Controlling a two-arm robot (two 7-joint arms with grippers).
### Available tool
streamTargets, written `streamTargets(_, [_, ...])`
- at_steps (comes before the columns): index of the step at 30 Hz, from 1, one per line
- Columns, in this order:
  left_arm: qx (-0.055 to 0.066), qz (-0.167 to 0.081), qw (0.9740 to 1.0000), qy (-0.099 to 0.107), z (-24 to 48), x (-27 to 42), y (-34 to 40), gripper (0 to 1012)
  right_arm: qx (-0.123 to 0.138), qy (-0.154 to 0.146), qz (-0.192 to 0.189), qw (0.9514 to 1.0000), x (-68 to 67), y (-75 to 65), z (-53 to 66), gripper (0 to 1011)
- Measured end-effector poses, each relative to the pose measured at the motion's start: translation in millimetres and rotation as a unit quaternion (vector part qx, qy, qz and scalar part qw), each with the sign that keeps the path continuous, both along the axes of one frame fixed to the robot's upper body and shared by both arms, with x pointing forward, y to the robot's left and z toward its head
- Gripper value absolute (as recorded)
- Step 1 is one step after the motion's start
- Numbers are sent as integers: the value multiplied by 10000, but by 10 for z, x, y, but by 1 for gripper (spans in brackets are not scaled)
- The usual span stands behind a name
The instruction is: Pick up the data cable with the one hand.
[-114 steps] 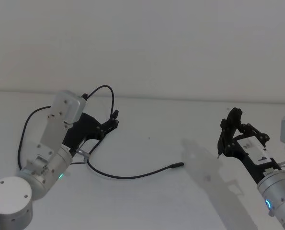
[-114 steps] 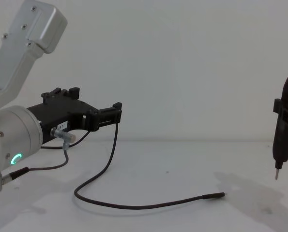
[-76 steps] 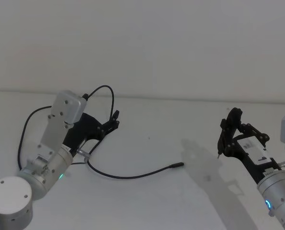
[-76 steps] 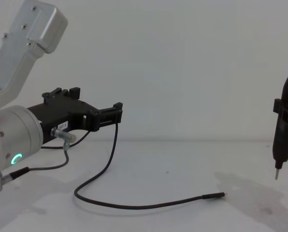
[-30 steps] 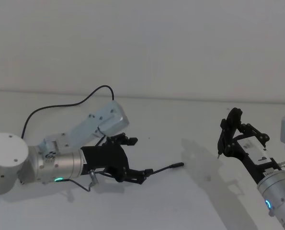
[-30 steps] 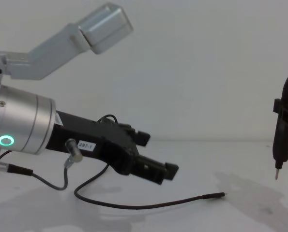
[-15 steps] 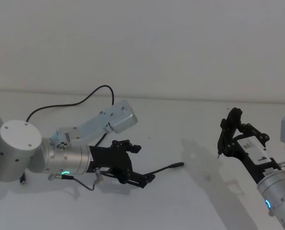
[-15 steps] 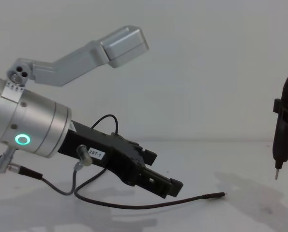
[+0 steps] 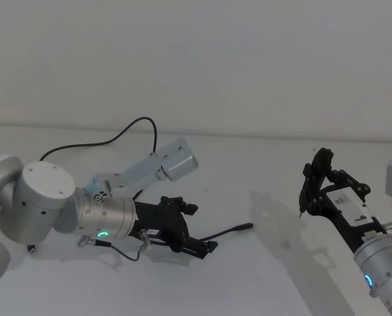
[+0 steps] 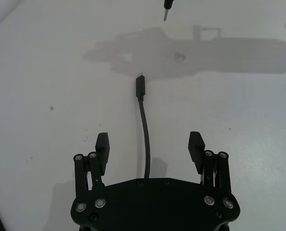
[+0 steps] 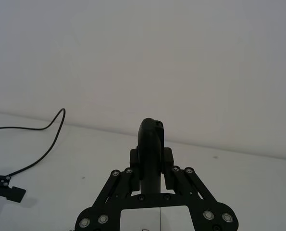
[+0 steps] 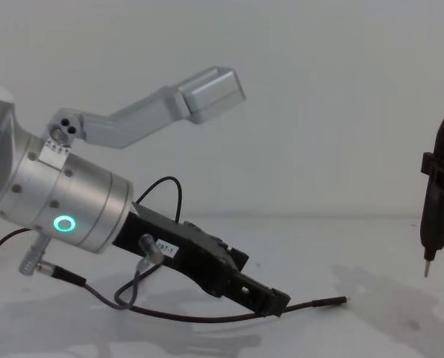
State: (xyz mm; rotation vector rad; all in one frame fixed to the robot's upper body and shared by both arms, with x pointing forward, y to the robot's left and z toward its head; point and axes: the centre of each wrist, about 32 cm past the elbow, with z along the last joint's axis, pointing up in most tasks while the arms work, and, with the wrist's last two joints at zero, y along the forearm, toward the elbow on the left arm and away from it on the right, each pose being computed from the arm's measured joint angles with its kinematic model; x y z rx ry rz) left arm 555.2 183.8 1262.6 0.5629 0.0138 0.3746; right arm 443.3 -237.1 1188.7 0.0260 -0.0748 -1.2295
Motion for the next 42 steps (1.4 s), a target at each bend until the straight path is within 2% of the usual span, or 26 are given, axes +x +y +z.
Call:
streamTargets(17, [120, 227, 9995, 194, -118, 115, -94, 1001, 0, 0, 0, 10000, 0, 0, 0, 268])
streamTargets(42, [202, 375, 9988, 233, -198, 175, -117, 1001, 0, 0, 0, 10000, 0, 0, 0, 268])
